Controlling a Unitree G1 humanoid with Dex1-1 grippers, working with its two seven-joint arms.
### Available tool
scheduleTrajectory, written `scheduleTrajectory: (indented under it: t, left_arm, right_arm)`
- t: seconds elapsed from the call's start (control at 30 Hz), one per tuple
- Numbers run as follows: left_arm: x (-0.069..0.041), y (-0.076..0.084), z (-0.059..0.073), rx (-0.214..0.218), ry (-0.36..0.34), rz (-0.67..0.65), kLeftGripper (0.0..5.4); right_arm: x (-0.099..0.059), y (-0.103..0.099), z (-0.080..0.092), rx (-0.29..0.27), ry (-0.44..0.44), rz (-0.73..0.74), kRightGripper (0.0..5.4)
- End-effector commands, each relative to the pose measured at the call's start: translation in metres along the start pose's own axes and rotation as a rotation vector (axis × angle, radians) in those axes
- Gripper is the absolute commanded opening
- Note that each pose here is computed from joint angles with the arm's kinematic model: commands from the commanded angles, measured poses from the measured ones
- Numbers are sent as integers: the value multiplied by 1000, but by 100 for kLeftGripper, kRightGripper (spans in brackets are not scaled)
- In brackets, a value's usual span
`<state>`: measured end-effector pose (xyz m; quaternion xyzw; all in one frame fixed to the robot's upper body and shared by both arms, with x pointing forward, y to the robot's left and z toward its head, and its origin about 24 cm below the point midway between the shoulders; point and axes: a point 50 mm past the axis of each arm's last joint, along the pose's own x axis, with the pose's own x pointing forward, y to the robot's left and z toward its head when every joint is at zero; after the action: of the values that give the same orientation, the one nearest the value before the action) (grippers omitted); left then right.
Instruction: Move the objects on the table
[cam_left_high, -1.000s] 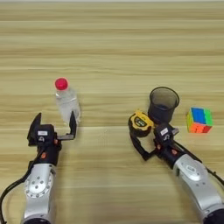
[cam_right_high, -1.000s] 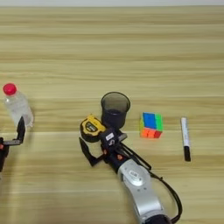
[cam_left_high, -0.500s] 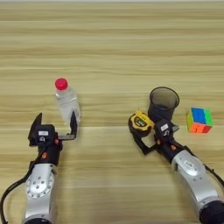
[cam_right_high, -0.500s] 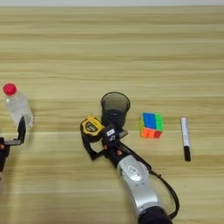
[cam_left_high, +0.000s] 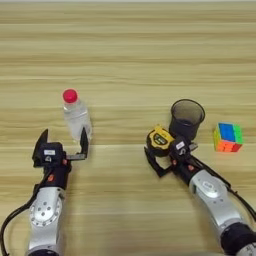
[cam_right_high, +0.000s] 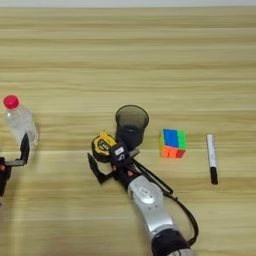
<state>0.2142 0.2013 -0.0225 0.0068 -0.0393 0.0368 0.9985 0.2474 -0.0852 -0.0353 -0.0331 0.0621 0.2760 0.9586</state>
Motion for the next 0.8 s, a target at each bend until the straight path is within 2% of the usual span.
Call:
scheduleTrajectory:
  t: [0.03,0.4,0.7,0.8]
  left_arm:
    - [-2,0,-1,0,6,4,540]
    - [-2,-1,-1,-1,6,4,540]
    - [-1,0,-1,-1,5,6,540]
    - [-1,0,0,-1,4,5,540]
  right_arm:
    - [5,0,-2,0,9,4,538]
    - [11,-6,-7,1,35,-25,538]
    - [15,-6,-11,-8,52,-32,436]
    - [15,-6,-11,-9,52,-32,428]
